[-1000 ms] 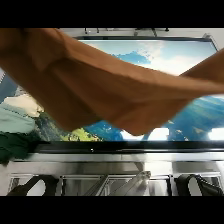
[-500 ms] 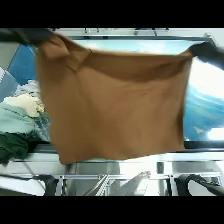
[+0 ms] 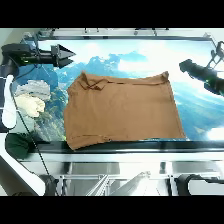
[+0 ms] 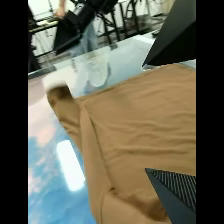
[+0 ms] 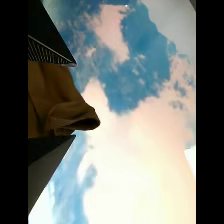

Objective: Fold the shirts.

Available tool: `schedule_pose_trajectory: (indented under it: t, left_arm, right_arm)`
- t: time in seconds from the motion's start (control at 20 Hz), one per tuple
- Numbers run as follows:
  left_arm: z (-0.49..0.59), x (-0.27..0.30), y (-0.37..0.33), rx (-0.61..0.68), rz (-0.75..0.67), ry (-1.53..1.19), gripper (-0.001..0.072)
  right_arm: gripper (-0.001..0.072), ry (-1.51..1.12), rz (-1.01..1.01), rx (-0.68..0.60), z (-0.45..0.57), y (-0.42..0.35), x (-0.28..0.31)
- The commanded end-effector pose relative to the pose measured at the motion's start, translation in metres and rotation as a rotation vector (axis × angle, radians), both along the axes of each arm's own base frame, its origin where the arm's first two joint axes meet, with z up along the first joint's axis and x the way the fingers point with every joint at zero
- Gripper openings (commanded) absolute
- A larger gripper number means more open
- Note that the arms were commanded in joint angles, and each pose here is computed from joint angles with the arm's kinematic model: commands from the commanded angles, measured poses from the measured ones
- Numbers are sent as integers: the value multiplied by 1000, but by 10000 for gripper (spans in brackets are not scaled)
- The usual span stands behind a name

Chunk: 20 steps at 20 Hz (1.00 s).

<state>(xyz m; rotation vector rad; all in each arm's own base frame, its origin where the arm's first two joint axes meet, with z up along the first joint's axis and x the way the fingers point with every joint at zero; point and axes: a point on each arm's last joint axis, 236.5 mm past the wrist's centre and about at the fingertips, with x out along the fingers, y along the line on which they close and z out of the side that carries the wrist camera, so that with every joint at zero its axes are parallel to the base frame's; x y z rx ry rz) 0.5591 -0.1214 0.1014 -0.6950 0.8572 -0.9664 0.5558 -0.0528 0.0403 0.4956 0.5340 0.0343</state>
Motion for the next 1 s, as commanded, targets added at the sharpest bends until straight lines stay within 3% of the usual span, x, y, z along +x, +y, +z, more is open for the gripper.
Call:
schedule_pose_trajectory:
  t: [0.0,0.1,0.25,0.3,0.4,0.7,0.95]
  left_arm:
    - [22,-8,37,-25,38,30,715]
    - [16,-45,56,-24,-5,118,620]
    - [-7,-109,66,-29,-51,286,619]
    - [-12,-125,69,-45,-27,306,620]
    - [-29,-154,72,-52,26,349,619]
    - [-74,-230,84,-14,106,507,619]
    - [-85,-248,101,-14,192,542,619]
  right_arm:
    - [481,103,40,96,-6,-27,-33]
    - [481,275,53,192,-25,-55,-83]
    - [467,534,108,306,-66,-75,-172]
    - [406,611,140,348,-80,-72,-203]
    - [405,705,168,431,-103,-62,-247]
    - [404,807,298,560,-143,-9,-286]
    - [403,913,395,631,-157,21,-304]
